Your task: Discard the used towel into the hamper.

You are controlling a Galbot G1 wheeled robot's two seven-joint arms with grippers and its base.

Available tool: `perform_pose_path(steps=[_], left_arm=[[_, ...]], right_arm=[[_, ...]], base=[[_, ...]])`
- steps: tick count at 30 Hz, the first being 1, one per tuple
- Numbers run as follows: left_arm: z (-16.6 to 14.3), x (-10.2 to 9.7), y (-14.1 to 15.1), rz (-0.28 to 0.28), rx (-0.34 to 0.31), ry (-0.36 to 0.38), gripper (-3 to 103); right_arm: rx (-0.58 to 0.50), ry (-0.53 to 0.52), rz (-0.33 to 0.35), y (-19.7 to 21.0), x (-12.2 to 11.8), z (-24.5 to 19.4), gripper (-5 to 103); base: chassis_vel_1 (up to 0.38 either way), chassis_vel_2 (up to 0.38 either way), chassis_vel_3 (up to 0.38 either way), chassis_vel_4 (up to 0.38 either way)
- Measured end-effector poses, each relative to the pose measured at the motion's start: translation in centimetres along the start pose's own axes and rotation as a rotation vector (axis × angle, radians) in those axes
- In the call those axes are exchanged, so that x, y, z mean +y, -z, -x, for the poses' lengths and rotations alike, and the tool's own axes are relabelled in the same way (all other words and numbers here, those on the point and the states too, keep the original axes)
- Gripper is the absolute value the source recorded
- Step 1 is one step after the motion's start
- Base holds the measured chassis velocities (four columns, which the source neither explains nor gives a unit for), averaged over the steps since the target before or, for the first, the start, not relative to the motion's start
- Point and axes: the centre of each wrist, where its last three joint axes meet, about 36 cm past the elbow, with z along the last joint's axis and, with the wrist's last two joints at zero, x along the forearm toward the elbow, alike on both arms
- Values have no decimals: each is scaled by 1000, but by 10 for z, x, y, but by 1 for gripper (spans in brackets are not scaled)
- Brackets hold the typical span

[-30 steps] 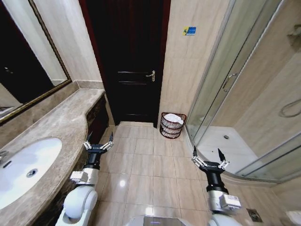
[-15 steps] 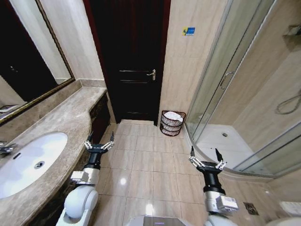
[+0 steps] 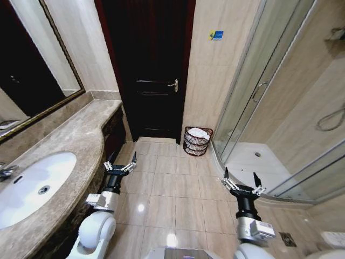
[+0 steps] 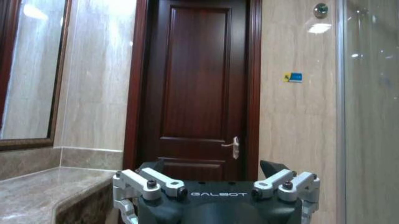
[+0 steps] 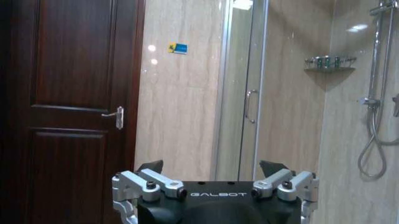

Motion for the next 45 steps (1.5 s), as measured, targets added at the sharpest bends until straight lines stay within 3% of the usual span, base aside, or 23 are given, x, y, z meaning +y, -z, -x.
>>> perform_pose_path(steps=[45], left_arm=[[0,0,0,3,-1,2,100]], right_arm=[[1,2,-2,-1,0,0,100]], base=[[0,0,0,0]])
